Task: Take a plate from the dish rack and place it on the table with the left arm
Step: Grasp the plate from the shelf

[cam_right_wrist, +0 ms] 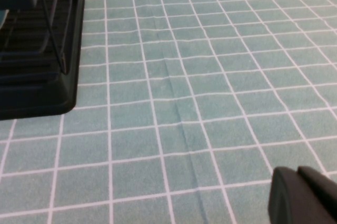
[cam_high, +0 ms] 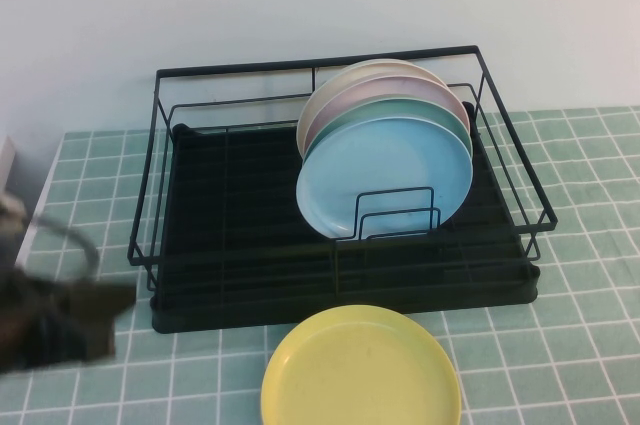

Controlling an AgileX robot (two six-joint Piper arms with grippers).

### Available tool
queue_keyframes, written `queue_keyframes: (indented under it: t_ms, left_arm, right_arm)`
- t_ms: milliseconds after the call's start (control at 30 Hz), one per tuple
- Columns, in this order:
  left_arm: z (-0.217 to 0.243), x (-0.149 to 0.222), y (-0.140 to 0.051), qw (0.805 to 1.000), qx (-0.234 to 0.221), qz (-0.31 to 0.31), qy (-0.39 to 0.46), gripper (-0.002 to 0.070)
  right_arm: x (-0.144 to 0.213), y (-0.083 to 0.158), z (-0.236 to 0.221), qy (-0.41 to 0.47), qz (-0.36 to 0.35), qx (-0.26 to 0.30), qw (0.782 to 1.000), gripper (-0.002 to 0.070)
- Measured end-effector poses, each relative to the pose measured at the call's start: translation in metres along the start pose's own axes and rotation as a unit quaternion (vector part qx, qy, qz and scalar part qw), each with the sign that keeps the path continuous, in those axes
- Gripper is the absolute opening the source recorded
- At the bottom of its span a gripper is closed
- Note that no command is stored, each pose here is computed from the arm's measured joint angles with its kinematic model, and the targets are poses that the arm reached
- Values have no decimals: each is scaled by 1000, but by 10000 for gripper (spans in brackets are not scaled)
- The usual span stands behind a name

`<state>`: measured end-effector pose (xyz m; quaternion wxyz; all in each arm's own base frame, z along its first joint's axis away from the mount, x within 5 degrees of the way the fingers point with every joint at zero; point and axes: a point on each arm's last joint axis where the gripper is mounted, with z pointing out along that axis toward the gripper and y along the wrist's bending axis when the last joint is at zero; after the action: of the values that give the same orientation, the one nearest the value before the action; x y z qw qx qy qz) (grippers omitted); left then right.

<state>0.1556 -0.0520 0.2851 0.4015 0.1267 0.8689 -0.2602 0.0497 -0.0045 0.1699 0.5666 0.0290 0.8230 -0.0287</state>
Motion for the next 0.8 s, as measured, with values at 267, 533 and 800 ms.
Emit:
queue_keyframes:
  t_ms: [267,533,800]
  left_arm:
    - [3,-74,-11,980,95,36,-172,-3]
    - [31,-130,-19,968,134,176,-117,-3]
    - [73,-144,-48,953,107,280,-40,96]
  right_arm:
    - [0,0,0,0,0,0,1000,-2]
    - [0,0,0,0,0,0,1000,-2]
    - [0,0,0,0,0,0,1000,-2]
